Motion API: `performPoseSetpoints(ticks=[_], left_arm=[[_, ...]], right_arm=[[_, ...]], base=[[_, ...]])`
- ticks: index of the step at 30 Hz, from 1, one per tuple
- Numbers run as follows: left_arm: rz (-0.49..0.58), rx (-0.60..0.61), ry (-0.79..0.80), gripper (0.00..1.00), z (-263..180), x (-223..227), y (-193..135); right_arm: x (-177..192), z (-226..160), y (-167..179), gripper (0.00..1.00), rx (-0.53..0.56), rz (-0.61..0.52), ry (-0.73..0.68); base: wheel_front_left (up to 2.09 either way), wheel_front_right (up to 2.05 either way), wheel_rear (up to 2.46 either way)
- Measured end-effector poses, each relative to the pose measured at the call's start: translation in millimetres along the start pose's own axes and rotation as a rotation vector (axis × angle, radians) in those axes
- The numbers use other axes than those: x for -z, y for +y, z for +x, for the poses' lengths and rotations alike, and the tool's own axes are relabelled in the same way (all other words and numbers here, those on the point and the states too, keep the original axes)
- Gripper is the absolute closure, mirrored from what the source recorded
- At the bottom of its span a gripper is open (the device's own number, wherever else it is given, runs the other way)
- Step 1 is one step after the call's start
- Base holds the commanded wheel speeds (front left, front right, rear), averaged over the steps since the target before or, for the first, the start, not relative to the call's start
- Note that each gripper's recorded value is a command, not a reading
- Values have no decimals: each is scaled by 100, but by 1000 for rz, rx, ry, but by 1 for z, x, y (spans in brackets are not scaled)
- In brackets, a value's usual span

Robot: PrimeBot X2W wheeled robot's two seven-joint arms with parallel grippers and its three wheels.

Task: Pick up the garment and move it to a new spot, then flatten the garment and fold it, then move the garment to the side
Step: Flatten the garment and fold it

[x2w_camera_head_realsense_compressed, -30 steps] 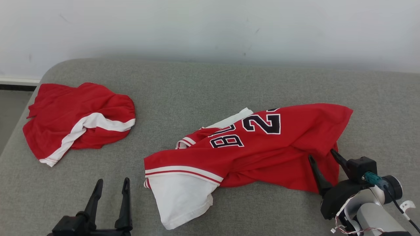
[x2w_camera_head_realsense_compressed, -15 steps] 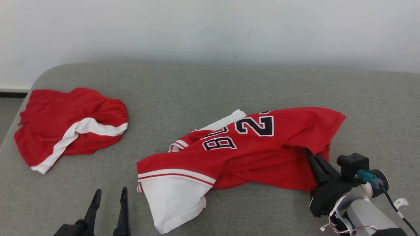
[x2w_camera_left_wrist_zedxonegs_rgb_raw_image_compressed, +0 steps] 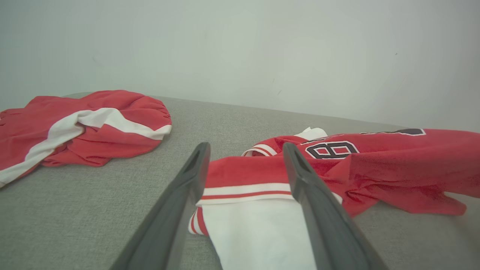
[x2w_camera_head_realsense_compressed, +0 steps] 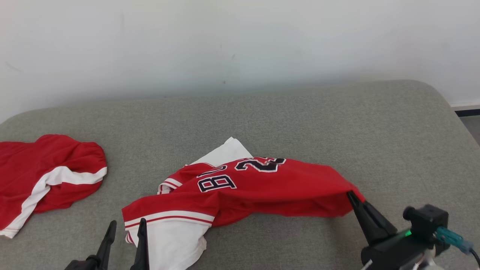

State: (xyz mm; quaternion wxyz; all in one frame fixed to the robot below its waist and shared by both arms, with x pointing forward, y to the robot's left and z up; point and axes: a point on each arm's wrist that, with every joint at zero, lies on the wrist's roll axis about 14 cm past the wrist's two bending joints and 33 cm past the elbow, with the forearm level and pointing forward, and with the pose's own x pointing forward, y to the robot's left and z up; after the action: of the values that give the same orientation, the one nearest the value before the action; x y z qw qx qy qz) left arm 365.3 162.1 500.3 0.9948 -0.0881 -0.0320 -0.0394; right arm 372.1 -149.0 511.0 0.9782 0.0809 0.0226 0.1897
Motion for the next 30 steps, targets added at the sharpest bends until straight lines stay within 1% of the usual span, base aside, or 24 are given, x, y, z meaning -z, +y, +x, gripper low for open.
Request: performPoseSetpoints(ticks=[4, 9, 17, 21, 24, 30], left_arm=[[0, 1, -2, 0, 1, 0, 0], [1, -7, 10, 0, -1, 3, 3], [1, -23, 9, 0, -4, 3, 6], [2, -41, 5, 0, -6, 1, 13], [3, -54, 2, 0, -9, 0, 17], [4, -61, 0, 0, -14, -1, 18]], right_arm=[[-2, -20, 7, 100, 7, 73, 5], [-7, -32, 19, 100, 2, 150, 19], [-3, -35, 21, 100, 4, 174, 72], [3, -32, 31, 100, -30, 195, 109], [5, -32, 45, 100, -76, 222, 138], [20, -46, 60, 100, -127, 266, 243]], base=[[0, 0, 0], [0, 0, 0], [0, 0, 0], [0, 0, 0], [0, 0, 0], [0, 0, 0]])
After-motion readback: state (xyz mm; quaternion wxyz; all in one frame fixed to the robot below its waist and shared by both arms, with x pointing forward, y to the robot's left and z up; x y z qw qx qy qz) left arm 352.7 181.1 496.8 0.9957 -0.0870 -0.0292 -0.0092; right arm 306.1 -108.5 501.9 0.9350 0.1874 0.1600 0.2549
